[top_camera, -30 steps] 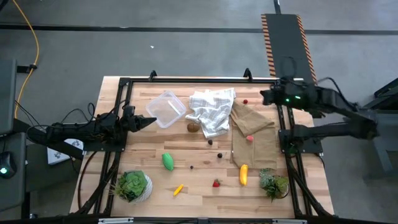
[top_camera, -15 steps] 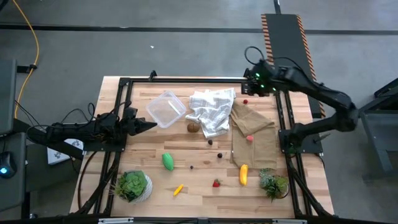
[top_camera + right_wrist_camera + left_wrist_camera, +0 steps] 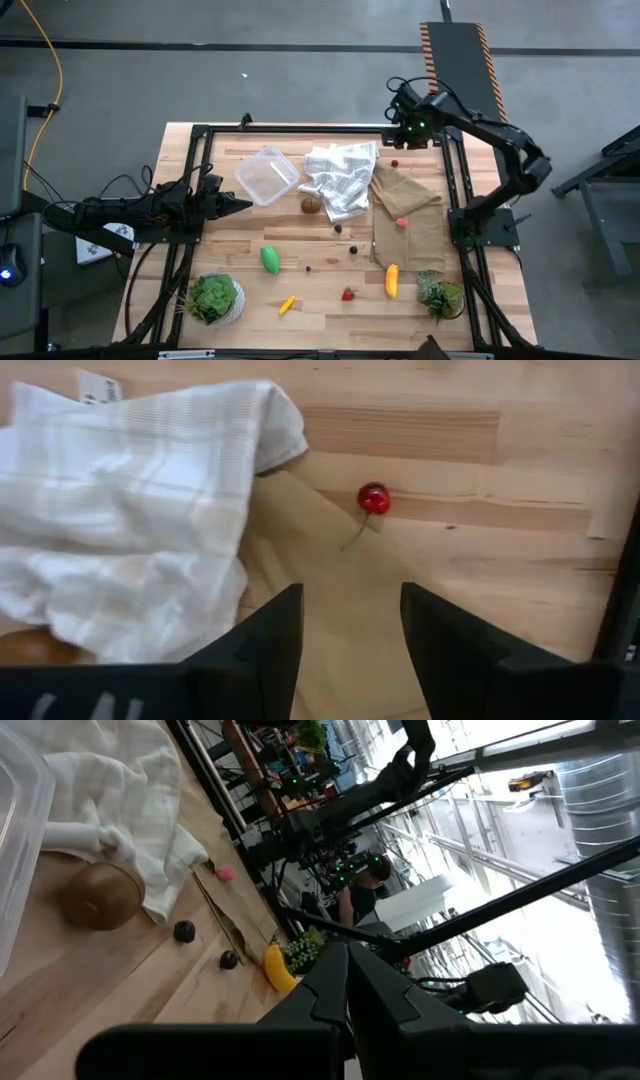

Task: Pick and placing Produce into tupperware
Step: Put the red cherry into the transparent bin

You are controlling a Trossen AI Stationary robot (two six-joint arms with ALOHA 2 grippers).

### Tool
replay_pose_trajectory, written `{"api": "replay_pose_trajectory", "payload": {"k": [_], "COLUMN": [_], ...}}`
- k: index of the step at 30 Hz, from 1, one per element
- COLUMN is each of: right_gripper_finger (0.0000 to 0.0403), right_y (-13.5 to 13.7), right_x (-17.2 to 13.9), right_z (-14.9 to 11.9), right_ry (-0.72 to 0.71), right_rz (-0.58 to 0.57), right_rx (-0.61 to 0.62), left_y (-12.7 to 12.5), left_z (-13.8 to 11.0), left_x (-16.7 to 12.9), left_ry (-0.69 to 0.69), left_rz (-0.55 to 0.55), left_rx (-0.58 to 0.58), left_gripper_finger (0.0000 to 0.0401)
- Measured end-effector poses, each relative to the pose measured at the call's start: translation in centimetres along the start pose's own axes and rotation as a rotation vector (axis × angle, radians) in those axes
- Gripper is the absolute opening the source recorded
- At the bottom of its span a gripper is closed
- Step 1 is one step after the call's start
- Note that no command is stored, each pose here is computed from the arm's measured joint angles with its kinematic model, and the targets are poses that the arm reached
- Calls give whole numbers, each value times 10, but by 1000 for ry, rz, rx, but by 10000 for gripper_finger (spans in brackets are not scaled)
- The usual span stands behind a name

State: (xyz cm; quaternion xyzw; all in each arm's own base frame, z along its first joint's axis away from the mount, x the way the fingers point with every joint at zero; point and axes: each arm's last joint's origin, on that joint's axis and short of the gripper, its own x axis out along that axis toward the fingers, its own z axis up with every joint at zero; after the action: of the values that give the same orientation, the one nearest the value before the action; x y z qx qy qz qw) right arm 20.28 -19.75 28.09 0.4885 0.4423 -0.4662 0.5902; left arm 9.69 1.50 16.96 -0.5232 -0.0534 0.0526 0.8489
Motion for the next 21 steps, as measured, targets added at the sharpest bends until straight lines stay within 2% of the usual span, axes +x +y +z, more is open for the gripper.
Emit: {"api": "replay_pose_trajectory", "payload": {"k": [13, 21], "right_gripper_finger": [158, 158], "right_y": [2, 4], "right_x": [59, 72], "right_z": [27, 34], "right_ry": [109, 100], "right_rz": [-92, -88], "right_rx": [-63, -77], "left_y": [0, 0], "left_z": [0, 0], "left_x": [0, 0], "left_ry": [0, -1], "left_rz": [0, 0], "left_rx": [0, -1], "left_gripper_finger": [1, 1]}}
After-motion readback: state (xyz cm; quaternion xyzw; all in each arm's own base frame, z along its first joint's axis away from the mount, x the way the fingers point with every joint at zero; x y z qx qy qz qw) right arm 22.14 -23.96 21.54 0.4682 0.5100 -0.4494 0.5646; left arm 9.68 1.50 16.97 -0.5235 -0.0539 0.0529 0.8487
